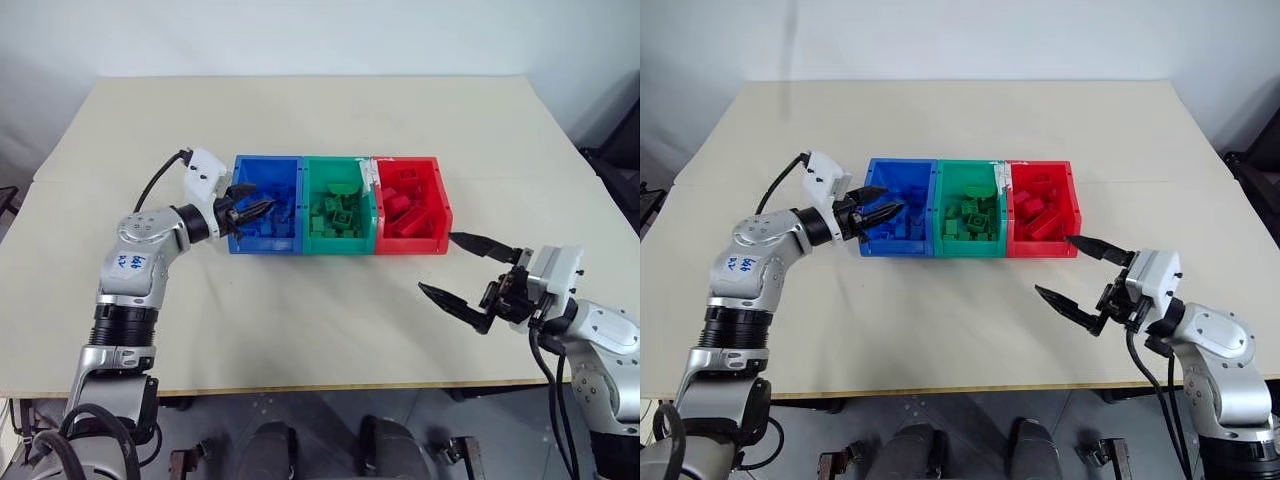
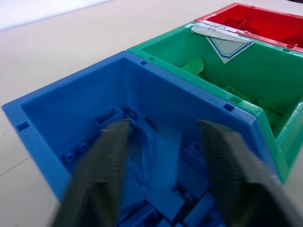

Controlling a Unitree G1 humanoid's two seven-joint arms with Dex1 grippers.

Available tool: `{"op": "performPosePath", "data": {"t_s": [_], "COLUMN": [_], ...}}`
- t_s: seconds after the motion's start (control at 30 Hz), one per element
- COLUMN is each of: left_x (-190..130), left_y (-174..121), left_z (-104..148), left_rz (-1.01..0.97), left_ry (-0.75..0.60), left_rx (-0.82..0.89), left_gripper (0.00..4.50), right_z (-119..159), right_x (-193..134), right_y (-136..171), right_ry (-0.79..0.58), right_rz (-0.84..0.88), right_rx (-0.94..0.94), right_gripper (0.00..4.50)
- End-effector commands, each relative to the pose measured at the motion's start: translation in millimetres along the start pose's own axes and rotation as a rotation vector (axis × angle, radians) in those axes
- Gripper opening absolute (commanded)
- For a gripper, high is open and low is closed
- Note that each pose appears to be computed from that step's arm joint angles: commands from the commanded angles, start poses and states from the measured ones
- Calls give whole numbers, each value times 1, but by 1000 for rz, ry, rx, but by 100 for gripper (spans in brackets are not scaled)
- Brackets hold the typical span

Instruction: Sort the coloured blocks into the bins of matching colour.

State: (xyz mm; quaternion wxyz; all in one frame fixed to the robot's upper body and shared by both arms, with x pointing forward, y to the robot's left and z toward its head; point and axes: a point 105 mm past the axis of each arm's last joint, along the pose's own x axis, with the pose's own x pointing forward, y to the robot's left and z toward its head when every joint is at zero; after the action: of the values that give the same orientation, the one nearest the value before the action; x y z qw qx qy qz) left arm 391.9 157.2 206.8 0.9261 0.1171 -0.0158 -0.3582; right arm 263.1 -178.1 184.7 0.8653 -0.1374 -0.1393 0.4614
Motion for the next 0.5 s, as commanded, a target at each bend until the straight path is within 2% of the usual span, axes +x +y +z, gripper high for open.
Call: {"op": "performPosePath", "data": {"t_s": [0.03, 0.1, 0.27, 0.4, 0.5], "left_x": [-17, -44, -108, -145, -159], "left_y": [8, 8, 8, -4, -17], "left_z": [22, 26, -3, -20, -31], "left_rz": [29, -14, -32, -3, 31], "left_ry": [-75, -145, -56, -33, -2], "left_rx": [94, 125, 238, 184, 166], "left_gripper": [383, 440, 440, 440, 440], "right_z": [5, 5, -4, -14, -15], "right_x": [0, 2, 0, -4, -4], "right_y": [-3, -3, -3, -6, -12], "right_ry": [-7, -4, 42, 109, 120], "right_rz": [14, 42, 149, 250, 287], "right_rx": [-35, -23, -2, -3, -8], "right_gripper": [450, 450, 450, 450, 450]}}
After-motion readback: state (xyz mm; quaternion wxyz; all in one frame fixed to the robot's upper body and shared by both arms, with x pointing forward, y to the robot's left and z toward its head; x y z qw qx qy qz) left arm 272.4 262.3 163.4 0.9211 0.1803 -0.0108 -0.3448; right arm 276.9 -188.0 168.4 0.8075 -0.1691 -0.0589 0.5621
